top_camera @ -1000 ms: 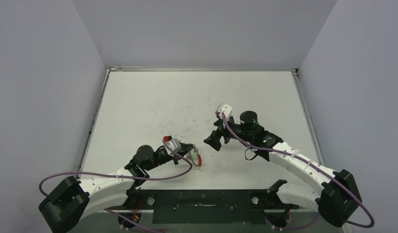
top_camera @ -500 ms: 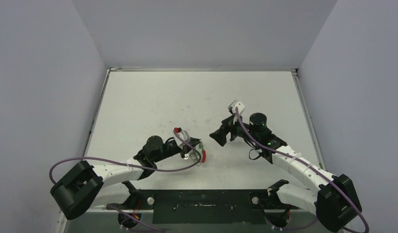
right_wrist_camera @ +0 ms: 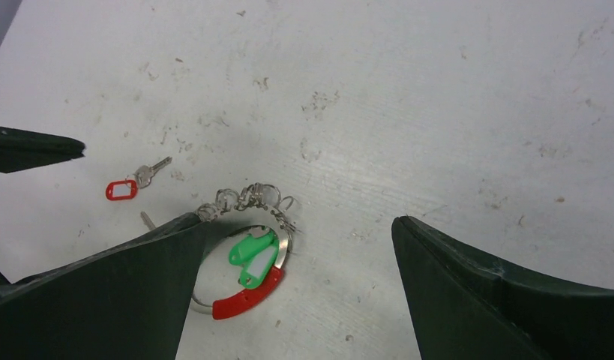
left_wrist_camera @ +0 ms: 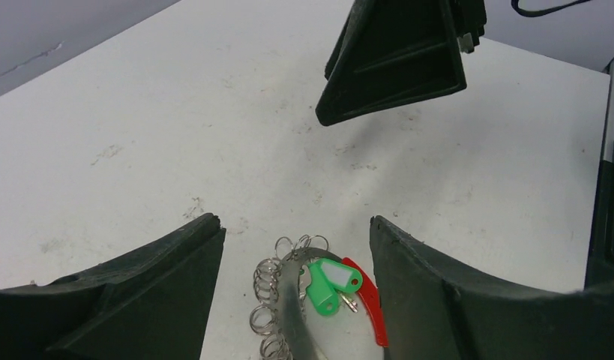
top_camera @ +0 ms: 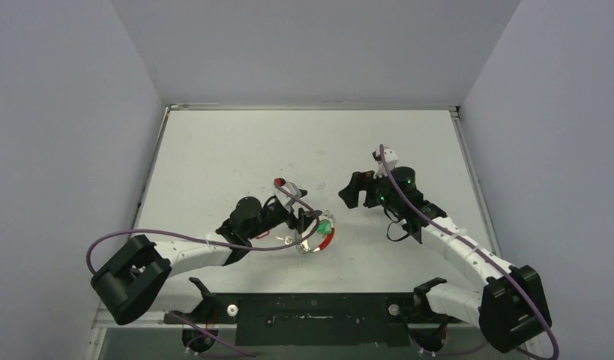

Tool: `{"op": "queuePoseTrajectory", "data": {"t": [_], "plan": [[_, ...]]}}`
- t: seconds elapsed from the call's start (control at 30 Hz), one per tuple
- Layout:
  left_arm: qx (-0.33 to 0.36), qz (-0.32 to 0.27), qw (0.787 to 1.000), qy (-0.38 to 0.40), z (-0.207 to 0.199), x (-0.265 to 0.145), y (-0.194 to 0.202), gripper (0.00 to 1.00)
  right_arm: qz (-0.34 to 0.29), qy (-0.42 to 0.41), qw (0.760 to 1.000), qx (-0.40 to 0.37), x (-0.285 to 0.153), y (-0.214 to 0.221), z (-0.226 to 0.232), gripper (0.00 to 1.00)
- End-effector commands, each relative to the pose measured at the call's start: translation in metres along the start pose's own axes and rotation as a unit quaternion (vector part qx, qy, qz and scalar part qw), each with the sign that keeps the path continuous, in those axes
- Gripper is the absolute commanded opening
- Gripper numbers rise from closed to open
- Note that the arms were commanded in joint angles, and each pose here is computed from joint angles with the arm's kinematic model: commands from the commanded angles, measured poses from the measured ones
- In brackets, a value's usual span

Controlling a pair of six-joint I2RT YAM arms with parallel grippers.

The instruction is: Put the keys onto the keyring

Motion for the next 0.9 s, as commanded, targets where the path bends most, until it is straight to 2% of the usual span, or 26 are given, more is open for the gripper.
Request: {"op": "queuePoseTrajectory", "data": {"t": [0.0, 0.13, 0.27, 0.57, 0.73, 0.87], "plan": [[-0.055, -0.022, 0.996, -0.069, 0.012, -0.006, -0.018, 0.71, 0.057, -0.002, 0.998, 0.040, 0.012, 0.013, -0.002, 1.00], [-0.117, 0.001, 0.984, -0.138, 0.021, -0.029, -0.006, 0.72, 0.081, -0.022, 0.995, 0.055, 0.026, 0.029, 0.000, 0.98], [-0.184, 0.041, 0.963, -0.195, 0.026, -0.055, 0.020, 0.74, 0.110, -0.024, 0.992, 0.060, 0.039, 0.045, 0.001, 0.94], [-0.290, 0.086, 0.914, -0.269, 0.027, -0.090, 0.052, 0.71, 0.191, -0.046, 0.980, 0.030, 0.071, 0.085, 0.036, 0.78], [-0.320, 0.100, 0.901, -0.276, 0.026, -0.091, 0.061, 0.66, 0.217, -0.060, 0.974, 0.022, 0.077, 0.096, 0.051, 0.63], [-0.320, 0.118, 0.898, -0.280, 0.026, -0.089, 0.064, 0.64, 0.233, -0.083, 0.969, 0.020, 0.071, 0.105, 0.065, 0.42]]}}
Point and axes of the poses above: each gripper's point midway between its finger pads, its own x axis out along the fingers, its own z axis along the line the jaws close on, y = z × x, the point moved 5 cm from there along -x, back along the fingers, and after that the axes turned 10 degrees about -x, right-handed, at the moved point
